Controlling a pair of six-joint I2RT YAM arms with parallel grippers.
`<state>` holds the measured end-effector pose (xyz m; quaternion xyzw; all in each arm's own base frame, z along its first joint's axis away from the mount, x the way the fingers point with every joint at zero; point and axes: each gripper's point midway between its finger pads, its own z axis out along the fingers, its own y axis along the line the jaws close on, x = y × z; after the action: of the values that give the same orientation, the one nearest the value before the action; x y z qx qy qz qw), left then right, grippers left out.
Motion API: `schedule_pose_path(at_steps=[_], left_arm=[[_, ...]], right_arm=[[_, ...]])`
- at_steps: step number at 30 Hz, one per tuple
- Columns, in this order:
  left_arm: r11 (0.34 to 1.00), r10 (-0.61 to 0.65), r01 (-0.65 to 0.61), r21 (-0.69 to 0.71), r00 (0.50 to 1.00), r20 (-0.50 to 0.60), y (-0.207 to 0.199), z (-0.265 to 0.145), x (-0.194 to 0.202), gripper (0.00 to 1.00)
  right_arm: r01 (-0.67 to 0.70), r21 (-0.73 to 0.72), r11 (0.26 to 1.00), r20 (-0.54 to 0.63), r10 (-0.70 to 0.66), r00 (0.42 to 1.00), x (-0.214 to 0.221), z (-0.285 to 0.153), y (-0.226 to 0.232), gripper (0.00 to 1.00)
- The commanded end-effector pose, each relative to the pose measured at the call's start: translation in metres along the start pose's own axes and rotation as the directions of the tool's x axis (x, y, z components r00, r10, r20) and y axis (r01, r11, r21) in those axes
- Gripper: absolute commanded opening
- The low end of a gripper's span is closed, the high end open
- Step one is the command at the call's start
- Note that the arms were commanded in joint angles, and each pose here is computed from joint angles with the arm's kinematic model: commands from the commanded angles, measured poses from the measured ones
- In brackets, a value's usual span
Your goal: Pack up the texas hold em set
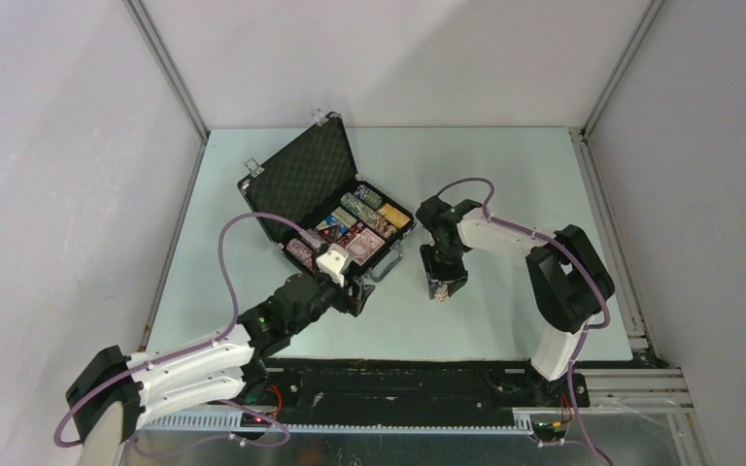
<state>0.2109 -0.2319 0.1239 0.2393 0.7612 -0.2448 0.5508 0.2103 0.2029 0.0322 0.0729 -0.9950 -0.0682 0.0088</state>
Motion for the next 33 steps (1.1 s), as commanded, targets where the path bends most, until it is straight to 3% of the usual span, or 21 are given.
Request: schedule_pose_path(at_steps=[1,7,18,26,33], left_arm=[[0.991,-0.045,0.058,-0.123,0.994,0.103,0.02,-0.003,-0.03,0.82],[0.958,-0.074,0.12,-0.26,0.98,0.182,0.048,-0.019,-0.035,0.84],[0.932,-0.112,0.161,-0.326,0.98,0.162,0.063,-0.018,-0.028,0.84],[0.942,-0.259,0.285,-0.176,0.953,0.158,0.058,-0.006,-0.033,0.83],[0.92,-0.372,0.387,-0.059,0.912,0.173,0.043,-0.007,-0.048,0.83]], right_arm=[[0.019,-0.019,1.0,0.083,-0.017,0.996,-0.025,-0.021,0.016,0.23],[0.041,-0.024,0.999,0.123,-0.038,0.992,-0.052,-0.035,0.033,0.22],[0.094,-0.035,0.995,0.237,-0.083,0.968,-0.12,-0.056,0.076,0.22],[0.136,-0.027,0.99,0.252,-0.125,0.96,-0.132,-0.052,0.089,0.21],[0.193,-0.061,0.979,0.269,-0.17,0.948,-0.111,-0.062,0.089,0.21]])
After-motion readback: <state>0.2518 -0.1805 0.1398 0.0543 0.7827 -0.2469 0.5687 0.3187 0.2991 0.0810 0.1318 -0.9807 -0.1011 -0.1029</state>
